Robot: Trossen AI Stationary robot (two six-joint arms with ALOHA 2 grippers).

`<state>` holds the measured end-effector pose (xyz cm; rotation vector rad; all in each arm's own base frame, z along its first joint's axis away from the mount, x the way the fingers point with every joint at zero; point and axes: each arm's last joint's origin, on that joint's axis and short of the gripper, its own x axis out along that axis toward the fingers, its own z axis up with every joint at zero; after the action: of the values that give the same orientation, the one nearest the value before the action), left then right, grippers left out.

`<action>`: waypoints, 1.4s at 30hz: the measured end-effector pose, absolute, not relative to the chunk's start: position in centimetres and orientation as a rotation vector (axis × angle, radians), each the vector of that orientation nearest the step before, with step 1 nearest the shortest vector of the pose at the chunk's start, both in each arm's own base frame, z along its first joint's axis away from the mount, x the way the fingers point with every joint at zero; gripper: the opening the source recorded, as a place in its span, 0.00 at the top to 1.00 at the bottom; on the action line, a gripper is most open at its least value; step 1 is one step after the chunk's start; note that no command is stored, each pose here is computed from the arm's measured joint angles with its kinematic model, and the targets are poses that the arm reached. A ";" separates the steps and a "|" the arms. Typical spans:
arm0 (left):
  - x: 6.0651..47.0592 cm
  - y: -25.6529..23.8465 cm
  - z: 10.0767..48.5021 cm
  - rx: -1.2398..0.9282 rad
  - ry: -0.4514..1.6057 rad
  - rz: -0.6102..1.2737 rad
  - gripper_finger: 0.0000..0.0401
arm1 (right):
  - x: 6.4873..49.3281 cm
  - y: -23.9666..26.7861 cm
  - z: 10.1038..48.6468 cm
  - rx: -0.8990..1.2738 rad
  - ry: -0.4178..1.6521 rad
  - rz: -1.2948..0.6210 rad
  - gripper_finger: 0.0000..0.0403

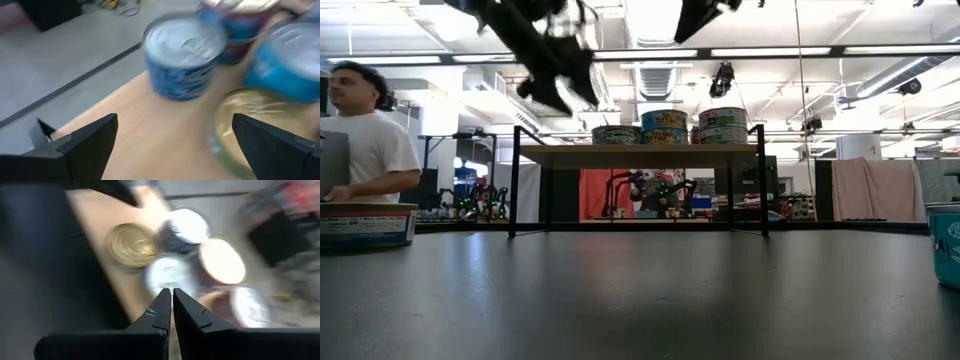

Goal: Stack canned seafood by type on shelf
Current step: Stack the green tuna can on top of the other green tuna can on the shelf

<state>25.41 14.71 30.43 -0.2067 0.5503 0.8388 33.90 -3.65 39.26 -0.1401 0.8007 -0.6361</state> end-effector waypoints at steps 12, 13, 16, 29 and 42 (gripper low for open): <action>18.4 3.2 36.9 -0.340 0.558 0.053 0.06 | 34.7 0.4 40.3 -0.155 0.686 -0.500 0.85; 17.9 2.1 36.5 -0.351 0.615 0.055 0.07 | 34.8 0.5 40.2 -0.128 0.687 -0.448 0.83; 16.3 -0.9 35.1 -0.379 0.809 0.124 0.09 | 35.1 0.8 40.0 -0.076 0.693 -0.374 0.78; 11.7 -11.2 28.2 -0.650 1.438 0.092 0.13 | 36.9 1.4 37.9 -0.012 0.741 -0.338 0.59; 12.4 -17.6 25.0 -0.939 1.912 0.153 0.18 | 36.0 4.0 38.4 -0.120 0.770 -0.129 0.46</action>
<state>12.45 -17.58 25.03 -0.9395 1.9120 0.1529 35.96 4.03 38.43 -0.1197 0.7700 -0.1287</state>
